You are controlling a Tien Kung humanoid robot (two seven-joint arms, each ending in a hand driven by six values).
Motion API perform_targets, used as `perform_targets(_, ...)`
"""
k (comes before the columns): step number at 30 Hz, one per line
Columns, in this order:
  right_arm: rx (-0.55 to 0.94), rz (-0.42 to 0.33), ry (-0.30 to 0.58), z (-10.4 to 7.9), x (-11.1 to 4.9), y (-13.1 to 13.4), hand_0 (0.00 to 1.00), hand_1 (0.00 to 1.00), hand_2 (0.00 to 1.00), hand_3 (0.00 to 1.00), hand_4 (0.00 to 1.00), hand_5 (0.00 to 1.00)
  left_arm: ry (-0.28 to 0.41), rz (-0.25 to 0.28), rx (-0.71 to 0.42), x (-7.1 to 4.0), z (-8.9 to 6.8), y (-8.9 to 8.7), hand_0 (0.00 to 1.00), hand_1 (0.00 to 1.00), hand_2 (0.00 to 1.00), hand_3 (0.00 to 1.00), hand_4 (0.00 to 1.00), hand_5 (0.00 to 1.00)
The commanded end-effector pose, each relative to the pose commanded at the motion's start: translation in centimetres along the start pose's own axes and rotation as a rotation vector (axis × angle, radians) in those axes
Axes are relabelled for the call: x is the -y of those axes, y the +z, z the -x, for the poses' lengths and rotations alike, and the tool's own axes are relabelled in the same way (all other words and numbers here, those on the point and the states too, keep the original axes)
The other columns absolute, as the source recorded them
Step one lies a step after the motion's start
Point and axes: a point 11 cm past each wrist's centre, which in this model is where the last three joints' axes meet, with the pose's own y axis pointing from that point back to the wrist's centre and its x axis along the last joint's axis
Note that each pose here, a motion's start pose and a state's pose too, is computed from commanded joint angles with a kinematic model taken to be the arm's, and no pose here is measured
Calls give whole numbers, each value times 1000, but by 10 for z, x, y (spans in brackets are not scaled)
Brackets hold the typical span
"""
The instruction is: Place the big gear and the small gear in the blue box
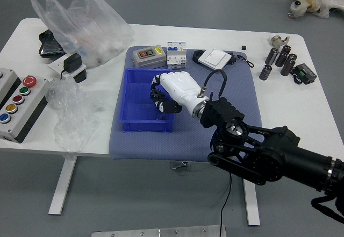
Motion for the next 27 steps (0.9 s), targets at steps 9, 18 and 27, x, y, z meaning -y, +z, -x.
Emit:
perform_targets(9, -9, 24, -2, -1, 1, 5, 753, 841, 900, 895, 521, 250, 0, -1, -2, 0, 0, 0, 621, 518, 517, 659, 697, 275)
perform_targets(18, 82, 45, 112, -25, -1, 19, 766, 854, 925, 955, 635, 259, -2, -2, -4, 0, 1, -1, 620, 518, 517, 659, 697, 276)
perform_targets(27, 472, 81, 370, -67, -39, 75, 750, 841, 901, 925, 655, 276, -5, 4, -11, 0, 2, 0, 620, 520, 517, 660, 697, 274)
